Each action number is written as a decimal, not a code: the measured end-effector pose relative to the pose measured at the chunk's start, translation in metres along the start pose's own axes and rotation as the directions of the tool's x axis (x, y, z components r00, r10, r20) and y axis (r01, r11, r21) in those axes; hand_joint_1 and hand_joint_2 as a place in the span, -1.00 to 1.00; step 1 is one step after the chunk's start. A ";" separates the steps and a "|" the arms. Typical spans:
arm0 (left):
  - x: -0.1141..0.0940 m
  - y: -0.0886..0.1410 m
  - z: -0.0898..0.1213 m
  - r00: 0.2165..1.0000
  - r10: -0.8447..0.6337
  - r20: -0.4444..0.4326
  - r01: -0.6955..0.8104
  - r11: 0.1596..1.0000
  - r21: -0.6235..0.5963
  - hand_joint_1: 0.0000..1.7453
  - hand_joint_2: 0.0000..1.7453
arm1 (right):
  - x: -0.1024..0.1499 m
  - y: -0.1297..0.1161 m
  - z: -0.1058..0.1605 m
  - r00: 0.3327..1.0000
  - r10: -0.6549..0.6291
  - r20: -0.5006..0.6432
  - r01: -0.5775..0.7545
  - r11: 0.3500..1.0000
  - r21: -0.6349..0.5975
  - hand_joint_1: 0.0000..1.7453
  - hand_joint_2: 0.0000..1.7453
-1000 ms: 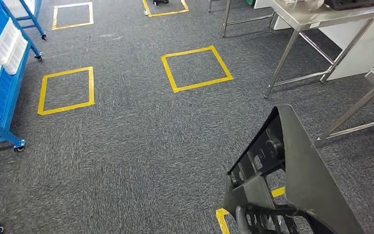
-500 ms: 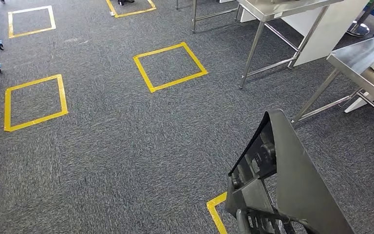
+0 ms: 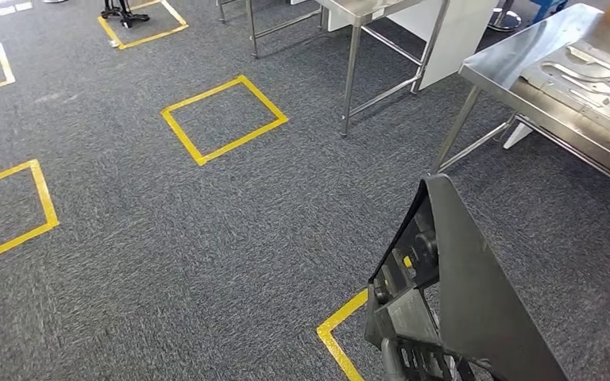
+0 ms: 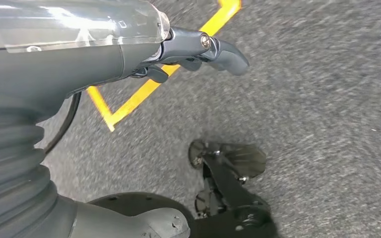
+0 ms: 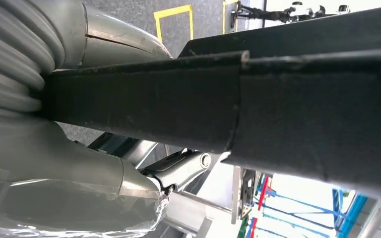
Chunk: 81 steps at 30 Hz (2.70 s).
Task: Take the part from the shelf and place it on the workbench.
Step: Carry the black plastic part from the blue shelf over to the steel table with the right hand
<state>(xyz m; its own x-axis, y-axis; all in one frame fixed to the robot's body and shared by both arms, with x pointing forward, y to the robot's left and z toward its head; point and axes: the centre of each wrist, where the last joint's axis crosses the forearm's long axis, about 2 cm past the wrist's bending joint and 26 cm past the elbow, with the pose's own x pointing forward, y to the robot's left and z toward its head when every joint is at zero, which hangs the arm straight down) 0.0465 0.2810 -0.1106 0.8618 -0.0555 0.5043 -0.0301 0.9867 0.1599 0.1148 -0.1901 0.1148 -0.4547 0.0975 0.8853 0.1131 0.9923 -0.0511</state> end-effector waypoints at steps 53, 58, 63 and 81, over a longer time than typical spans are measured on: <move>0.005 -0.002 -0.002 1.000 0.006 0.026 -0.005 1.000 -0.024 -1.00 1.00 | -0.002 0.013 -0.007 1.000 -0.005 0.000 0.005 0.996 0.094 1.00 1.00; -0.001 -0.002 0.001 1.000 0.007 0.014 -0.007 1.000 -0.022 -1.00 1.00 | -0.002 0.013 -0.007 1.000 -0.005 -0.004 0.006 0.995 0.100 1.00 1.00; 0.000 0.000 0.000 1.000 0.010 0.014 -0.009 1.000 -0.017 -1.00 1.00 | -0.002 0.013 -0.006 1.000 -0.003 -0.024 0.005 0.997 0.082 1.00 1.00; 0.000 0.002 0.000 1.000 0.022 0.012 -0.022 1.000 -0.013 -1.00 1.00 | -0.004 0.011 -0.003 0.988 0.103 -0.118 -0.099 0.994 0.039 1.00 1.00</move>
<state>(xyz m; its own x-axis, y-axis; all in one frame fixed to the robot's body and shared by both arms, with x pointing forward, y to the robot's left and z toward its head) 0.0461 0.2829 -0.1108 0.8546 -0.0360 0.5181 -0.0422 0.9895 0.1383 0.1203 -0.1794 0.1121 -0.3334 0.1895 0.9235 0.1235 0.9799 -0.1565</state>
